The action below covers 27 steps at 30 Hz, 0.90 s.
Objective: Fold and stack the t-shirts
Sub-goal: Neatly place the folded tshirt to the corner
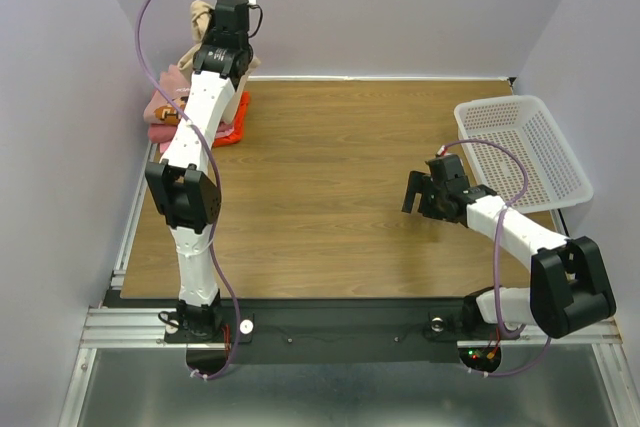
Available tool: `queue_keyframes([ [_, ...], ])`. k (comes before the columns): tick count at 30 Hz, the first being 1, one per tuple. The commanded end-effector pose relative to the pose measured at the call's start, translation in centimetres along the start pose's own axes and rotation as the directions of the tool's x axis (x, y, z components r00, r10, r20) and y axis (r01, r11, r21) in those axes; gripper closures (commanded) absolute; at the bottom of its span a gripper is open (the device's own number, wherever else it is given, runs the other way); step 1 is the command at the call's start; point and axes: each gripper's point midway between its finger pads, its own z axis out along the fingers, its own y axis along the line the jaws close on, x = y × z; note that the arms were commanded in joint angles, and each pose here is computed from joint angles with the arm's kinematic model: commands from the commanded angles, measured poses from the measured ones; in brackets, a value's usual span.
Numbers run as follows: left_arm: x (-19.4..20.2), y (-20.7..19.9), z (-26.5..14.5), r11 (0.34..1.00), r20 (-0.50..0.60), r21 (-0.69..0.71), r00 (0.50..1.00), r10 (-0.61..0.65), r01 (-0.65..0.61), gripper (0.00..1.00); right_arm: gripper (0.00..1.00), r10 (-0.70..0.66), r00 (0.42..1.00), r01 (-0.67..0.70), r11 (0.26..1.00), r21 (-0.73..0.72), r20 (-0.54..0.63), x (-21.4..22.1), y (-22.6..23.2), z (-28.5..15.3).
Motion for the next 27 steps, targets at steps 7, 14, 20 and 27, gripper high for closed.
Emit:
queue_keyframes([
  [7,-1.0,5.8,0.9,0.980,0.057,-0.169,0.993,-0.101,0.109,1.00,0.00,0.005,0.999,-0.005,1.000,0.016,0.037,-0.8,-0.1,0.4],
  [14,3.7,3.5,5.6,0.990,-0.037,-0.132,0.998,-0.047,0.042,1.00,0.00,0.001,1.000,-0.001,1.000,0.030,0.024,-0.6,-0.2,0.8],
  [20,7.4,4.4,8.8,0.978,-0.115,-0.205,0.992,-0.060,0.035,0.95,0.00,0.003,1.000,-0.003,0.999,0.047,0.016,-0.6,-0.4,1.2],
  [27,9.2,5.7,9.2,0.958,-0.165,-0.285,0.982,-0.093,0.043,0.02,0.00,0.000,1.000,-0.001,0.999,0.053,0.011,-0.6,-0.4,1.4],
])
